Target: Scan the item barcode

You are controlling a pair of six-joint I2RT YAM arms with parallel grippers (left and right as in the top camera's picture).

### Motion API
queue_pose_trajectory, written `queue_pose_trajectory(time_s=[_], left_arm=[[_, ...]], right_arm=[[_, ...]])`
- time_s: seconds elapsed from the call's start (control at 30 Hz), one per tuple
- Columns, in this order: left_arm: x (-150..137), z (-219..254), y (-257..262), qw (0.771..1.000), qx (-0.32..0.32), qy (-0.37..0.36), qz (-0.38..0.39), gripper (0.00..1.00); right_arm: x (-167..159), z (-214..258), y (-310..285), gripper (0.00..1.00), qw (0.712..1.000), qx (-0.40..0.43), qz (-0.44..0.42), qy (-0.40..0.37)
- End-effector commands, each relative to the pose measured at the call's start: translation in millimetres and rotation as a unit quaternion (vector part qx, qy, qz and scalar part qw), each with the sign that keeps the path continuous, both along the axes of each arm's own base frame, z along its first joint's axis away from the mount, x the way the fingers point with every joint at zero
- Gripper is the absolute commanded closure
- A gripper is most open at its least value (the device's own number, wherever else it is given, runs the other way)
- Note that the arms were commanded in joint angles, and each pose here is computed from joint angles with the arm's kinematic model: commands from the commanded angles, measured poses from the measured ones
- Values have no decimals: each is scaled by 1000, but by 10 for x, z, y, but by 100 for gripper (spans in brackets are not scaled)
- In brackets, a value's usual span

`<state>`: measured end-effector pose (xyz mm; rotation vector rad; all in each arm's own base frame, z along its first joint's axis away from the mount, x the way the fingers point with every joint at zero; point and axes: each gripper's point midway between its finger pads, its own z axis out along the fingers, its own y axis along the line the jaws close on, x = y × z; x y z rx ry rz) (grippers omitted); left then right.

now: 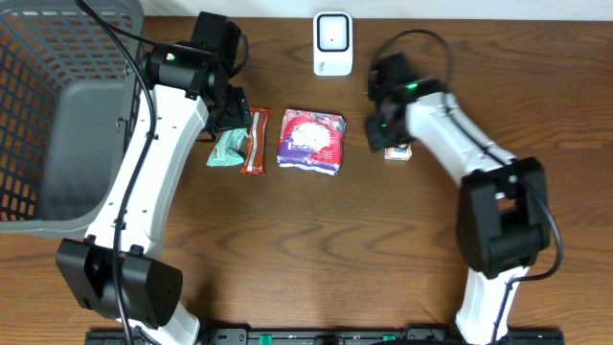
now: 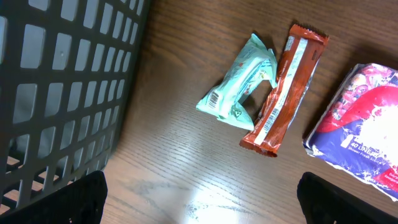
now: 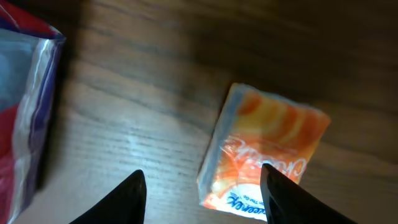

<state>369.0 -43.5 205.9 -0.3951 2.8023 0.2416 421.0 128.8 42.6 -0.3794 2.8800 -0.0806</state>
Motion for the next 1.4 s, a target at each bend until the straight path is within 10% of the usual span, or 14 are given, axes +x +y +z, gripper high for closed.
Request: queue_pose_trajectory(time_s=[0.0,0.37,0.43,0.5,0.77,0.97,1.23,1.37], left_arm=[[9,3,5,1000,1,-1,5,2],[9,3,5,1000,1,-1,5,2],[9,3,5,1000,1,-1,5,2],[9,3,5,1000,1,-1,5,2],[9,3,5,1000,1,-1,5,2],[9,3,5,1000,1,-1,5,2],[9,3,5,1000,1,-1,5,2],[9,3,5,1000,1,-1,5,2]], right_arm=[[121,178,-202,48,986,-146,-24,-77],[-117,-381,-353,49,976,-193,-61,-85],[-155,-477,-304,62,981,-169,-58,-71],[-183,-540,-229,95,987,-142,-50,-56],[54,25,267,99,997,69,-44,-12],[59,703,604,99,914,399,26,60],[-206,406,274,99,811,573,-33,110],[-273,-24,-125,99,823,543,-122,114]])
